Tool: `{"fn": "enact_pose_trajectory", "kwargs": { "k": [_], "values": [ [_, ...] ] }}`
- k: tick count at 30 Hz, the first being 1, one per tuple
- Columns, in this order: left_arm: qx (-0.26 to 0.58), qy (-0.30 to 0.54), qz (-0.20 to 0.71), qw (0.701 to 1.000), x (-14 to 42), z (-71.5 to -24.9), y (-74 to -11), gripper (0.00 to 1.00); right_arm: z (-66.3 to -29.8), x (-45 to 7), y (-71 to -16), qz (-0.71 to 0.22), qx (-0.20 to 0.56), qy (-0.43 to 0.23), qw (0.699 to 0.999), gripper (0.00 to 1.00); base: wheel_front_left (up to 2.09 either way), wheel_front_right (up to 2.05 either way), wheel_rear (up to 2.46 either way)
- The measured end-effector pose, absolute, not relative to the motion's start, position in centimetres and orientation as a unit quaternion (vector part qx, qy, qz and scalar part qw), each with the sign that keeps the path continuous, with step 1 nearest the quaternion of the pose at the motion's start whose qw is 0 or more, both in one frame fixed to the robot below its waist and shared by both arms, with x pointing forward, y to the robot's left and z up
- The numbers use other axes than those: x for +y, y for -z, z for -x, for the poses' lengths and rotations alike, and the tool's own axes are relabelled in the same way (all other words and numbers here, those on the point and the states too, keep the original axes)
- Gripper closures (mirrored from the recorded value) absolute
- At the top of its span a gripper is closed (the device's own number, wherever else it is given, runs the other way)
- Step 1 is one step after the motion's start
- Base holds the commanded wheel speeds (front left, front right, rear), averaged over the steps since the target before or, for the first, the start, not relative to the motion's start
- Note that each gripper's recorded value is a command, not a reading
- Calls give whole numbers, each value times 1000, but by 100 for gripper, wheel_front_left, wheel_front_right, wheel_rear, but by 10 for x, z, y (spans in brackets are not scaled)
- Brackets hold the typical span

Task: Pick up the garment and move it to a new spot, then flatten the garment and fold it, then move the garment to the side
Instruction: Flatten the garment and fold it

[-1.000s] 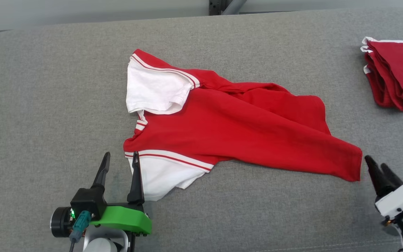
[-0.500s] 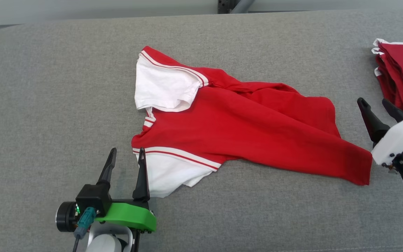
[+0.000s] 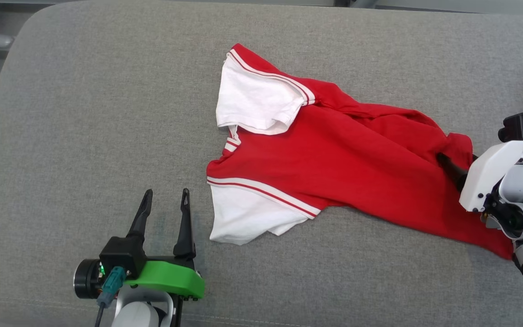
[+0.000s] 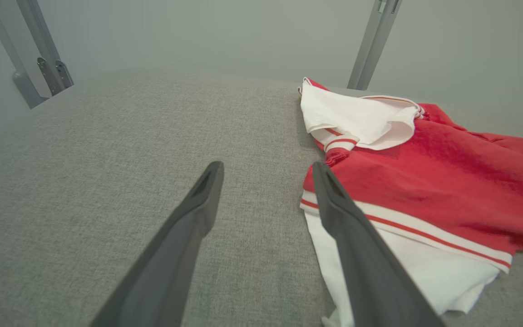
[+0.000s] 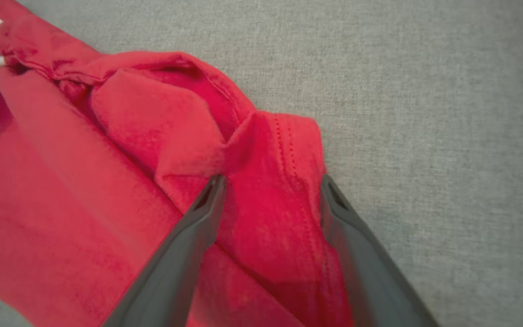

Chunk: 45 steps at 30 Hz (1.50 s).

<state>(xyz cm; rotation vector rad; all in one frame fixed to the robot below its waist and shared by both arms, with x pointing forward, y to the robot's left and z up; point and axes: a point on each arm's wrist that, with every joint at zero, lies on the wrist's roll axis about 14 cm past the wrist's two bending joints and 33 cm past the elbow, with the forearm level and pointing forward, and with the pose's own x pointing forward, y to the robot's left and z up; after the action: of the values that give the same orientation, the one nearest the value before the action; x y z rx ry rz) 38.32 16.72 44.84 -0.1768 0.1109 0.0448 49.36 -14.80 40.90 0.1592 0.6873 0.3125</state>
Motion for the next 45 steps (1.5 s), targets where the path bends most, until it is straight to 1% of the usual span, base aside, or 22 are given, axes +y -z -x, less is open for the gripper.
{"fn": "enact_pose_trajectory", "kwargs": {
  "k": [4, 5, 6, 8, 9, 12, 16, 23, 31, 39, 44, 45],
  "values": [
    [58, -27, 86, 994, 170, -383, -447, 0, -498, -144, -394, -67, 356, -156, 919, 0, 0, 0, 0],
    [57, -28, 86, 994, 171, -384, -447, 0, -501, -144, -393, -64, 359, -156, 918, 24, 0, 0, 0],
    [58, -29, 85, 994, 172, -384, -447, 0, -503, -143, -391, -62, 359, -155, 918, 62, 0, 0, 0],
    [60, -32, 85, 994, 174, -383, -445, 0, -508, -142, -388, -55, 361, -155, 918, 89, 0, 0, 0],
    [62, -33, 84, 994, 174, -383, -444, 0, -511, -142, -386, -51, 361, -154, 918, 100, 0, 0, 0],
    [63, -37, 83, 994, 177, -383, -443, 0, -520, -140, -384, -46, 355, -152, 921, 100, 0, 0, 0],
    [62, -40, 81, 994, 180, -384, -443, 0, -537, -140, -392, -39, 326, -145, 933, 100, 0, 0, 0],
    [55, -43, 80, 994, 182, -385, -448, 0, -577, -146, -435, -18, 242, -134, 961, 100, 0, 0, 0],
    [58, -47, 77, 994, 185, -383, -446, 0, -614, -151, -465, 1, 185, -115, 976, 100, 0, 0, 0],
    [65, -57, 73, 994, 192, -379, -442, 0, -632, -155, -462, 7, 177, -90, 980, 100, 0, 0, 0],
    [72, -60, 67, 993, 194, -376, -439, 0, -645, -162, -475, -8, 135, -67, 988, 100, 0, 0, 0],
    [73, -59, 67, 993, 194, -376, -438, 0, -645, -161, -475, -13, 132, -66, 989, 96, 0, 0, 0]
  ]
}}
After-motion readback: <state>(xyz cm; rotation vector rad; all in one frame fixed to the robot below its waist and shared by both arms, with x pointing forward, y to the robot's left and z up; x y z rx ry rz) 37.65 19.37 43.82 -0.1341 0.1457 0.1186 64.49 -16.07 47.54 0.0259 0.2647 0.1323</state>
